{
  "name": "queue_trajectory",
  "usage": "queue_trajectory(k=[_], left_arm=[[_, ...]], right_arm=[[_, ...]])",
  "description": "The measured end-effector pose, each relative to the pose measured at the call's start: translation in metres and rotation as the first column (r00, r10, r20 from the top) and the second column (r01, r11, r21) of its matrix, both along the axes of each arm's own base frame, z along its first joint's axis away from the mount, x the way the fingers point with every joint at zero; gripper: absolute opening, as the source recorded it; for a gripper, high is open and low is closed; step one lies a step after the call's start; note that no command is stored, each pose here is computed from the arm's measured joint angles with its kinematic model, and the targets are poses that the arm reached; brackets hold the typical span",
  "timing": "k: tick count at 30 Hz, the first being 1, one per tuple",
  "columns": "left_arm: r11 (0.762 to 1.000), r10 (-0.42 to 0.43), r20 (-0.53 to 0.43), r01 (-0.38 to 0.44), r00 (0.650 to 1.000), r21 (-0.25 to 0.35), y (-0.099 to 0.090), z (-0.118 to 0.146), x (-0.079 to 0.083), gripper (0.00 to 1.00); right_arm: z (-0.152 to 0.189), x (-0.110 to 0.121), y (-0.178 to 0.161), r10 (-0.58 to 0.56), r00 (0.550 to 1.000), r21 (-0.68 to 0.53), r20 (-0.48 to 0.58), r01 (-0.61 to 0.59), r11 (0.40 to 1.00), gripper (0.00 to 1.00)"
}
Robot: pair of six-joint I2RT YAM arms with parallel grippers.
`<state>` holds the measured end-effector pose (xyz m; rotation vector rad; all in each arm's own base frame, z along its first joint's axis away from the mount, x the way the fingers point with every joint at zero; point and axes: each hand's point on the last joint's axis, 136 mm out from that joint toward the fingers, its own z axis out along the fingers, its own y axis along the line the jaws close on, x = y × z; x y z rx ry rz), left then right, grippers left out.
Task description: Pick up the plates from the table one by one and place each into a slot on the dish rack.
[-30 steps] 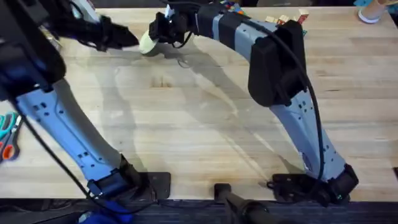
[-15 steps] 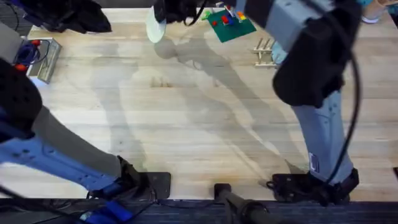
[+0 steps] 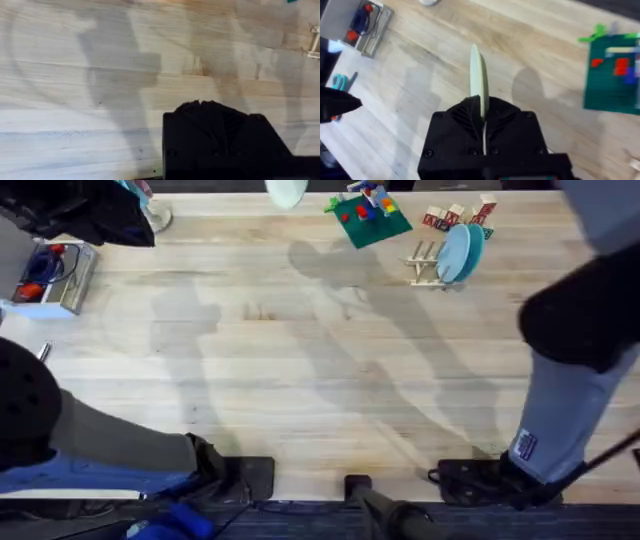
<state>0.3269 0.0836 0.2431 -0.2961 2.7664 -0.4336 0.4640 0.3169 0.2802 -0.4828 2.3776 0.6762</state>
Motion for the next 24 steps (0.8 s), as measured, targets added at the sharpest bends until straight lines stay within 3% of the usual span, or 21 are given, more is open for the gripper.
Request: queue_trajectory(k=[5,8,9,13,14,19,24], left_arm=[[1.0,0.005,-0.021,-0.005,1.0,0.013,0.002,-0.002,-0.004,0.052],[1.0,0.009,-0.023,-0.009,1.0,0.017,0.003,-0.002,-0.004,0.208],[1.0,0.006,-0.023,-0.006,1.0,0.019,0.003,-0.002,-0.004,0.309],[1.0,0.012,-0.025,-0.011,1.0,0.019,0.003,-0.003,-0.004,0.917],[1.0,0.014,-0.026,-0.013,1.0,0.018,0.003,-0.003,-0.004,0.976],[1.0,0.014,-0.026,-0.013,1.0,0.018,0.003,-0.003,-0.004,0.994],[1.0,0.014,-0.026,-0.013,1.0,0.018,0.003,-0.003,-0.004,0.994]], right_arm=[[0.042,-0.013,-0.03,-0.012,0.997,-0.014,0.073,0.013,1.0,0.031],[0.06,-0.024,-0.047,-0.021,0.996,-0.023,0.09,0.023,0.999,0.031],[0.063,-0.028,-0.052,-0.022,0.996,-0.03,0.09,0.025,0.999,0.031],[0.062,-0.039,-0.071,-0.033,0.998,-0.072,0.058,0.037,0.997,0.031],[0.06,-0.041,-0.076,-0.041,0.998,-0.088,0.048,0.045,0.995,0.031],[0.046,-0.04,-0.104,-0.115,0.993,-0.205,0.037,0.12,0.971,0.031],[0.051,-0.039,-0.135,-0.201,0.974,-0.324,0.102,0.223,0.919,0.031]])
